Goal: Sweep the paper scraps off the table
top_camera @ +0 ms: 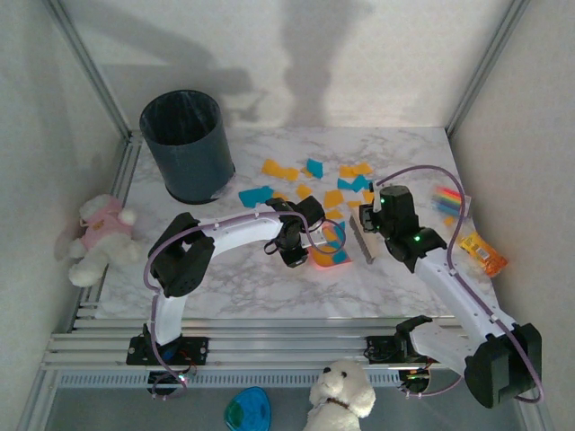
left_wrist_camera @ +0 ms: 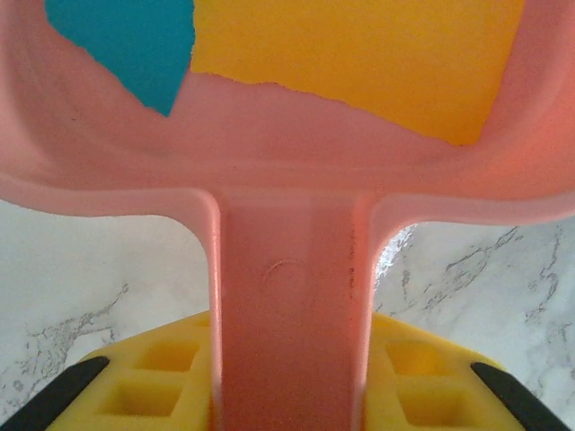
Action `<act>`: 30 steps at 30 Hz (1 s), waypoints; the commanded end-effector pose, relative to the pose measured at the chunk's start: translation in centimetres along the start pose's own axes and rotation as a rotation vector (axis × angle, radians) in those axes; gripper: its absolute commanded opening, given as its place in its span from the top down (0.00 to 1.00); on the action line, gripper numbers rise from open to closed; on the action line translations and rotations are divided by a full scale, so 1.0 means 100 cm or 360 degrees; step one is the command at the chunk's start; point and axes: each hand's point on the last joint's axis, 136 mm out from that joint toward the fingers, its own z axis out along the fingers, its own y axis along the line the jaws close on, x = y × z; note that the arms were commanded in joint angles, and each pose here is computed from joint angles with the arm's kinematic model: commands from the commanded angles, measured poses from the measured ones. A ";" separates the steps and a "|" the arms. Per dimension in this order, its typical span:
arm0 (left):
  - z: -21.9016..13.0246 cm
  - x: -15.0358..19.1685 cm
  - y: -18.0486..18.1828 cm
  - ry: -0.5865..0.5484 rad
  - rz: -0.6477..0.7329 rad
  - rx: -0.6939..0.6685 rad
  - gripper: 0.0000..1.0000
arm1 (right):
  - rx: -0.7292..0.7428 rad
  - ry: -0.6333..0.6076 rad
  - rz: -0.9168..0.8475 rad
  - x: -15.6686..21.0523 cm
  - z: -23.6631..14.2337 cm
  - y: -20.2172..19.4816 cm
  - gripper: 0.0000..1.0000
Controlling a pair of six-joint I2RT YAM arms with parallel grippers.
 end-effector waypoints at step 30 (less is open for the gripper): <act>-0.013 -0.009 0.011 -0.0108 -0.0063 -0.0078 1.00 | 0.0071 -0.0108 0.0109 -0.024 -0.027 -0.008 1.00</act>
